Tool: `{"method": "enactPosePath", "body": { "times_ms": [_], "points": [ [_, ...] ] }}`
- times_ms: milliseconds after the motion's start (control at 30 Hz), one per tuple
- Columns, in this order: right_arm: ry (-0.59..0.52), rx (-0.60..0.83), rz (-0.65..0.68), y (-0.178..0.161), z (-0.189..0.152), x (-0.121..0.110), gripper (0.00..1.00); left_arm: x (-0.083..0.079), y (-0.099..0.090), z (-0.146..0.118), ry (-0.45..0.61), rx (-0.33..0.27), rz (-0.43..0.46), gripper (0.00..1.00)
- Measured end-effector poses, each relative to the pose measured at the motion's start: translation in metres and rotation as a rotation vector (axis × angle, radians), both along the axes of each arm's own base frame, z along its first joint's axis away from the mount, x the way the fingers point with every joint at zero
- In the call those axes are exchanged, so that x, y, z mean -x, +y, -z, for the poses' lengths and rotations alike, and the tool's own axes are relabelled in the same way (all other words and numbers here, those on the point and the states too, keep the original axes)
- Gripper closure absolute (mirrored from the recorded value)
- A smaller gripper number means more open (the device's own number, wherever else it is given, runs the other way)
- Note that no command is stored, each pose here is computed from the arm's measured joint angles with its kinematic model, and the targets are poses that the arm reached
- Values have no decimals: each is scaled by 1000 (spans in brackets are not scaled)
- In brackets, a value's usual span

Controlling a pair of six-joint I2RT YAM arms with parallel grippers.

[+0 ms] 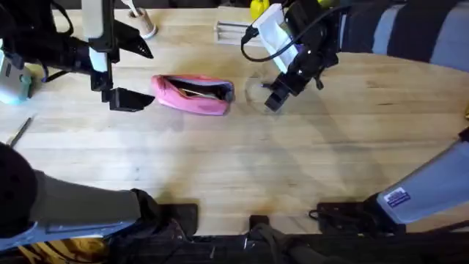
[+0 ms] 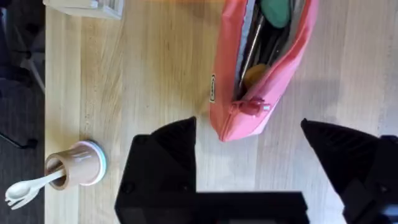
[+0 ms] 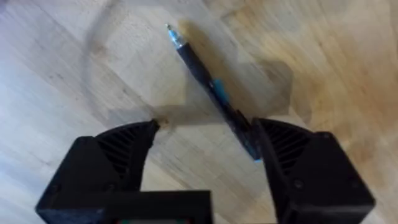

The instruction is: Unzip the bag, pick up the pens from the table one at a time and place them inside, then zip the bag closed.

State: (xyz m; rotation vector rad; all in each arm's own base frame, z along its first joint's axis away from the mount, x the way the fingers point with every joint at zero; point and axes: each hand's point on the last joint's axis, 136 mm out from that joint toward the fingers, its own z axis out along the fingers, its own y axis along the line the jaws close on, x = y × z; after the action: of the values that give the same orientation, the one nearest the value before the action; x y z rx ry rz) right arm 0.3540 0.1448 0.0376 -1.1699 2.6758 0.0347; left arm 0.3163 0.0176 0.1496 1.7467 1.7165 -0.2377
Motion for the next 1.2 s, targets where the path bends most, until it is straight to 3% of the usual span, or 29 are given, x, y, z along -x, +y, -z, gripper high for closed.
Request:
{"method": "enactPosePath", "body": {
  "times_ms": [233, 333, 367, 800, 1000, 1100, 1200],
  "points": [
    [26, -24, 9, 6, 1, 3, 514, 0, 0, 0, 0, 0, 0, 8],
    [11, -23, 15, 6, 1, -1, 890, 0, 0, 0, 0, 0, 0, 7],
    [8, -26, 21, 6, 0, -2, 941, 0, 0, 0, 0, 0, 0, 7],
    [66, -23, 29, 9, -11, 7, 956, 0, 0, 0, 0, 0, 0, 7],
    [-87, -138, -89, 39, -83, -5, 958, 0, 0, 0, -1, 0, 0, 6],
    [-186, -205, -224, 64, -124, -3, 959, 0, 0, 0, -1, 0, 0, 7],
    [-240, -252, -380, 89, -143, 7, 959, 0, 0, 0, -1, 0, 0, 8]
  ]
}}
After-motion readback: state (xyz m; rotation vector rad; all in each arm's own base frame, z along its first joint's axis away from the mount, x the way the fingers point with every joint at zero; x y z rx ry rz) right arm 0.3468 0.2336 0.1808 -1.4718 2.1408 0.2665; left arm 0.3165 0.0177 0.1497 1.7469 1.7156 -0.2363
